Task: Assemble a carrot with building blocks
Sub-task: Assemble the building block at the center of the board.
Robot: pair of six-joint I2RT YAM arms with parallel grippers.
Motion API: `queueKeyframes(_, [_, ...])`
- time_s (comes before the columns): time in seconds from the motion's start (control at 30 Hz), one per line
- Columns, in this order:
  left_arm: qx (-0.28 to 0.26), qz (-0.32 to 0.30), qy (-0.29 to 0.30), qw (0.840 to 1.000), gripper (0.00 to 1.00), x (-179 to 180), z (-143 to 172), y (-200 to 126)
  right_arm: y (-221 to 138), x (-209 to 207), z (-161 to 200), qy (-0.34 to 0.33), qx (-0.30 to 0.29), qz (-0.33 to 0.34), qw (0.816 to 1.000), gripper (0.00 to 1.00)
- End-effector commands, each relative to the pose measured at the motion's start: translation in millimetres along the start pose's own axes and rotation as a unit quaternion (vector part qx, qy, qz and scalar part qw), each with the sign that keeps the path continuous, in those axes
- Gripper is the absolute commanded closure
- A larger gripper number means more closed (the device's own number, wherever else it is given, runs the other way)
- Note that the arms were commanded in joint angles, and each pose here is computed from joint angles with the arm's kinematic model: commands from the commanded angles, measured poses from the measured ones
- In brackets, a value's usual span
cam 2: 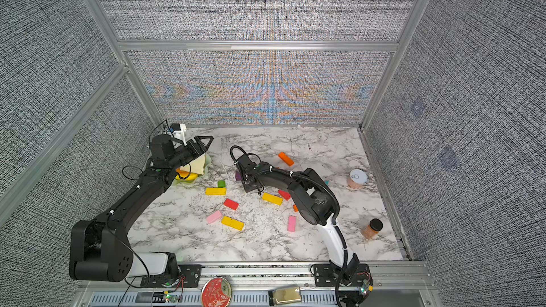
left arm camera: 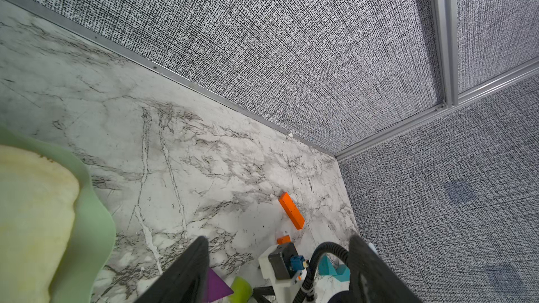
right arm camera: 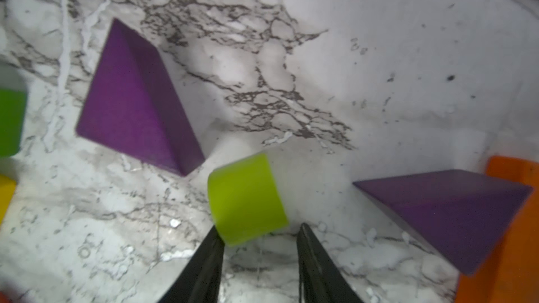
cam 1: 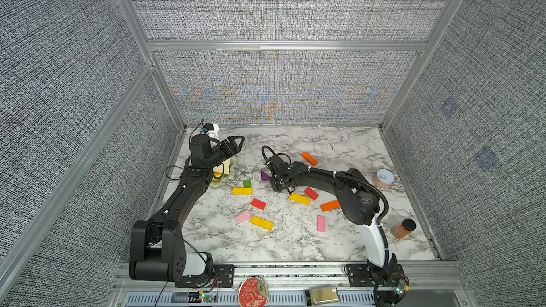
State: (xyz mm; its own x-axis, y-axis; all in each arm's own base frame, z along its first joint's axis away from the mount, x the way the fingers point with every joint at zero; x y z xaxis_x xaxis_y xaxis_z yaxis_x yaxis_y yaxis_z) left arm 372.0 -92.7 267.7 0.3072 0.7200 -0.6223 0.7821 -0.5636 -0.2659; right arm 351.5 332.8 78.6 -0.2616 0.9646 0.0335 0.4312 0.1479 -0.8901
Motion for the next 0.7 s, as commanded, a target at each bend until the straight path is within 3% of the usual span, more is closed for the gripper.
queueKeyframes(0.0, [-0.008,0.013,0.009,1.0,0.23,-5.3,-3.9,-0.8,-1.4,-6.1,3.8,0.007,0.012,0.015,1.0,0.58])
queueKeyframes(0.67, [-0.008,0.013,0.007,1.0,0.24,-4.5,-3.5,0.0,5.1,2.9,-3.3,-0.059,0.008,-0.028,0.998,0.66])
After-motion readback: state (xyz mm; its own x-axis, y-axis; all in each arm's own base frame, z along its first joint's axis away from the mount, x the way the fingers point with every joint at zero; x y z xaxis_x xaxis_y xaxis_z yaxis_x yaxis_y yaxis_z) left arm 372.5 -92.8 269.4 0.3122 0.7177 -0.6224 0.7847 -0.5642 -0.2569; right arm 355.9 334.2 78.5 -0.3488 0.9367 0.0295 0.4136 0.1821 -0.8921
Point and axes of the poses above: each gripper's point midway between its finger pads, its own y axis out along the fingers, its own x axis along the line the jaws close on, z = x × y, the point moved 6 cm from there along -y, back along the fingers, and after that the axes turned 9 degrees about y, right-handed, at the moved point
